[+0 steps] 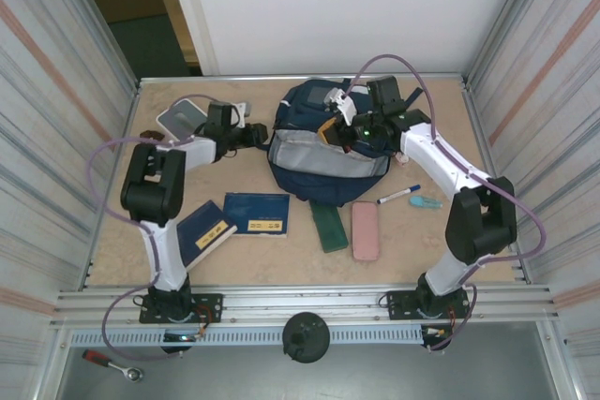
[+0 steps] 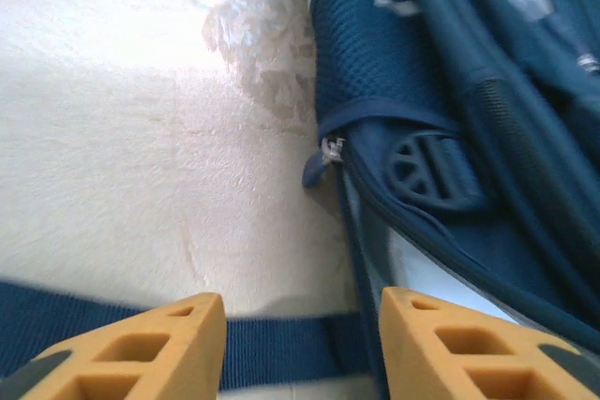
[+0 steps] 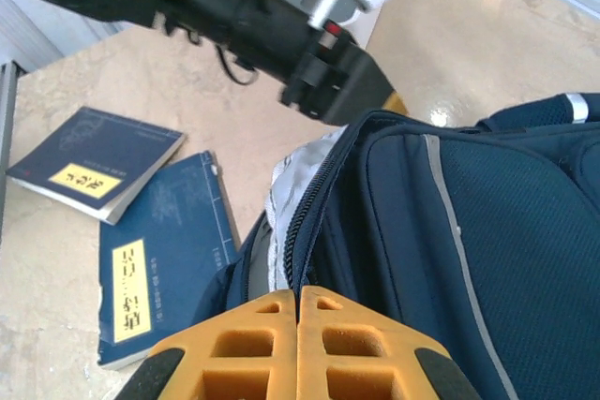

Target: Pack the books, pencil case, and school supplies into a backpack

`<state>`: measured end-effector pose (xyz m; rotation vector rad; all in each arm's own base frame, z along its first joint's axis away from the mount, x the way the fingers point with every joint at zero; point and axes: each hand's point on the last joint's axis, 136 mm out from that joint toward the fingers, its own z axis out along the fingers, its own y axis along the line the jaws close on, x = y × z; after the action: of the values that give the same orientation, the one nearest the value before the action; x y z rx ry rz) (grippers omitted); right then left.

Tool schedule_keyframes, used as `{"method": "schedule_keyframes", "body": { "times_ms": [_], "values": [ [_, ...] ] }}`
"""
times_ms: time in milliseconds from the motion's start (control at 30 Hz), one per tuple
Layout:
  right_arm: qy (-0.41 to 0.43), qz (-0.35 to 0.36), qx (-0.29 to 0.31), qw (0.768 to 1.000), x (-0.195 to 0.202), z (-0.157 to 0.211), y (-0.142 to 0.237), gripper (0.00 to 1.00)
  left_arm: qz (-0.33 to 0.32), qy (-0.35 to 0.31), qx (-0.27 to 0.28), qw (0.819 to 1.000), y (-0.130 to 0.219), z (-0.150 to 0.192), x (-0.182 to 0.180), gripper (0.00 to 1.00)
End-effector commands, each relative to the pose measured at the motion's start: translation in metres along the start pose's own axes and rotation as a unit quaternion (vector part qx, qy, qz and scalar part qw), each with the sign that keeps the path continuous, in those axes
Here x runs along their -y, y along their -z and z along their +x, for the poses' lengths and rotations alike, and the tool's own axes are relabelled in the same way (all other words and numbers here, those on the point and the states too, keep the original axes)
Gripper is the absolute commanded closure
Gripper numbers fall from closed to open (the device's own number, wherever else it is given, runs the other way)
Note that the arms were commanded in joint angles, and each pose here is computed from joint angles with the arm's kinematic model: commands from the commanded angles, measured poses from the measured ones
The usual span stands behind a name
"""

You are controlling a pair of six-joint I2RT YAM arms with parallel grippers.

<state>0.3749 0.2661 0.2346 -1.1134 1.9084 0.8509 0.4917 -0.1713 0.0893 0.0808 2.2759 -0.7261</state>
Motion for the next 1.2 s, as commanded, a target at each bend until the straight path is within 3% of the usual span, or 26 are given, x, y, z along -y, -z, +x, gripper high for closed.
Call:
{"method": "schedule_keyframes", "body": {
  "times_ms": [0,200,367,567,700,800,867,1000,1167],
  "values": [
    [0.036,0.009,0.018,0.999,0.003,-0.03,-0.001,1.0,-0.011,-0.031,0.057,0.998,0.048,-0.03,0.012,0.49],
    [0.083,0.041,-0.035,0.995,0.011,-0.029,-0.017,1.0,-0.022,-0.106,0.117,0.987,0.104,-0.048,0.034,0.44],
    [0.116,0.095,-0.12,0.981,0.013,0.009,-0.027,1.0,-0.031,-0.141,0.139,0.98,0.132,-0.055,0.045,0.42],
    [0.098,0.065,-0.159,0.98,-0.027,0.055,-0.038,0.79,-0.016,-0.145,0.147,0.978,0.141,-0.044,0.058,0.4],
    [0.021,0.015,-0.105,0.994,-0.061,0.06,-0.026,0.6,-0.021,-0.119,0.122,0.985,0.142,-0.024,0.064,0.37],
    [-0.054,0.057,-0.06,0.995,-0.049,0.065,-0.003,0.54,-0.01,-0.088,0.087,0.992,0.135,0.004,0.076,0.3],
    [-0.152,0.127,-0.032,0.98,-0.013,0.071,0.023,0.51,0.001,-0.07,0.057,0.996,0.127,0.024,0.083,0.29],
    [-0.348,0.241,-0.009,0.906,0.053,0.116,0.07,0.4,0.022,-0.045,-0.001,0.999,0.108,0.049,0.092,0.3],
    [-0.437,0.3,0.0,0.848,0.086,0.157,0.082,0.36,0.055,-0.061,-0.029,0.996,0.093,0.058,0.116,0.26]
  ]
}}
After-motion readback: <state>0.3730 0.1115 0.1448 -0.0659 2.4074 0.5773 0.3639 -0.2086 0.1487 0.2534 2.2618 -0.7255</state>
